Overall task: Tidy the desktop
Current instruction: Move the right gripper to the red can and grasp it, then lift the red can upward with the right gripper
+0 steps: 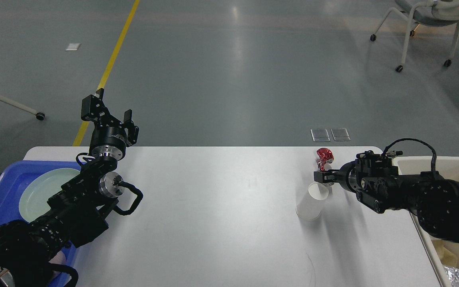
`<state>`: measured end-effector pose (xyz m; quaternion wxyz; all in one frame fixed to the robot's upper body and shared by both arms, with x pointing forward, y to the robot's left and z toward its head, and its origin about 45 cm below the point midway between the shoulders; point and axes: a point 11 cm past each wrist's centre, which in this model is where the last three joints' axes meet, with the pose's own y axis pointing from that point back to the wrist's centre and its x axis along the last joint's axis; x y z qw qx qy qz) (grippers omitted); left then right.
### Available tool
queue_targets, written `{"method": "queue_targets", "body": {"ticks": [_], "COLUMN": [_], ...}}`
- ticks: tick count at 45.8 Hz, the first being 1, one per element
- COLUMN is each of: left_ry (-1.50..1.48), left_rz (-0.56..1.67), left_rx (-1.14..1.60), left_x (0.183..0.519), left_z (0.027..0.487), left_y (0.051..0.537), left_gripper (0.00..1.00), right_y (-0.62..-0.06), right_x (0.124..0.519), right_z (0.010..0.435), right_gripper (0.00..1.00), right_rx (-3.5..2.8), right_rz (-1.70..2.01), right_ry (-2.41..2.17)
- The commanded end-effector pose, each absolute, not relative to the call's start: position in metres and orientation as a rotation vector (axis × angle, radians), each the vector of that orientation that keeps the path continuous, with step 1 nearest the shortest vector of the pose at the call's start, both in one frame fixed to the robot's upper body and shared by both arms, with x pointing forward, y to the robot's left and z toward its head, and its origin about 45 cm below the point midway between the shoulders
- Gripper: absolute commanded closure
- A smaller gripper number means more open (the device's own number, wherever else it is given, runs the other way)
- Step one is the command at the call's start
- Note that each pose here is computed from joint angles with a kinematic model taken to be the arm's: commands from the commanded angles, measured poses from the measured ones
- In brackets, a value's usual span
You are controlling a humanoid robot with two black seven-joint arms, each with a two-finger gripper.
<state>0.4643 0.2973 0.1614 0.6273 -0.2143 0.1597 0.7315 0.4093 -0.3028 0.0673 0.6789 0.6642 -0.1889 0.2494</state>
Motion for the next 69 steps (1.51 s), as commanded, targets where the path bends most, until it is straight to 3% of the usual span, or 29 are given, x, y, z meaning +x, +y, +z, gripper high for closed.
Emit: {"method": "queue_targets", "body": {"ticks": [1,18,53,62,69], "left_ry": [0.367,0.366,0.367,0.367,0.366], "left_rz": [1.678,1.676,1.678,1.678,1.676], "left_rx": [-0.492,-0.491,-0.492,-0.492,-0.491], "left_x": [0.464,0.464,0.464,0.464,0.464], "left_z": [0.161,0.162,0.161,0.161,0.162], "left_y": [0.298,0.297,0.298,0.298,0.297], "left_gripper": [0.0,0.0,0.0,0.0,0.0], "right_y": [-0.295,-0.283,-0.283,-0.284,-0.288], "right_x": [0.403,0.417,0.4,0.4,0.403], "right_z": [0.064,0.069,0.042,0.042,0.045], "right_gripper": [0.0,0.0,0.0,0.03,0.18], "right_rx": [1.516,1.517,1.458,1.408,1.384], "right_rz": [0.547,0.604,0.592,0.579,0.577], "right_ry": [-0.394,-0.471,-0.483,-0.494,-0.512]}}
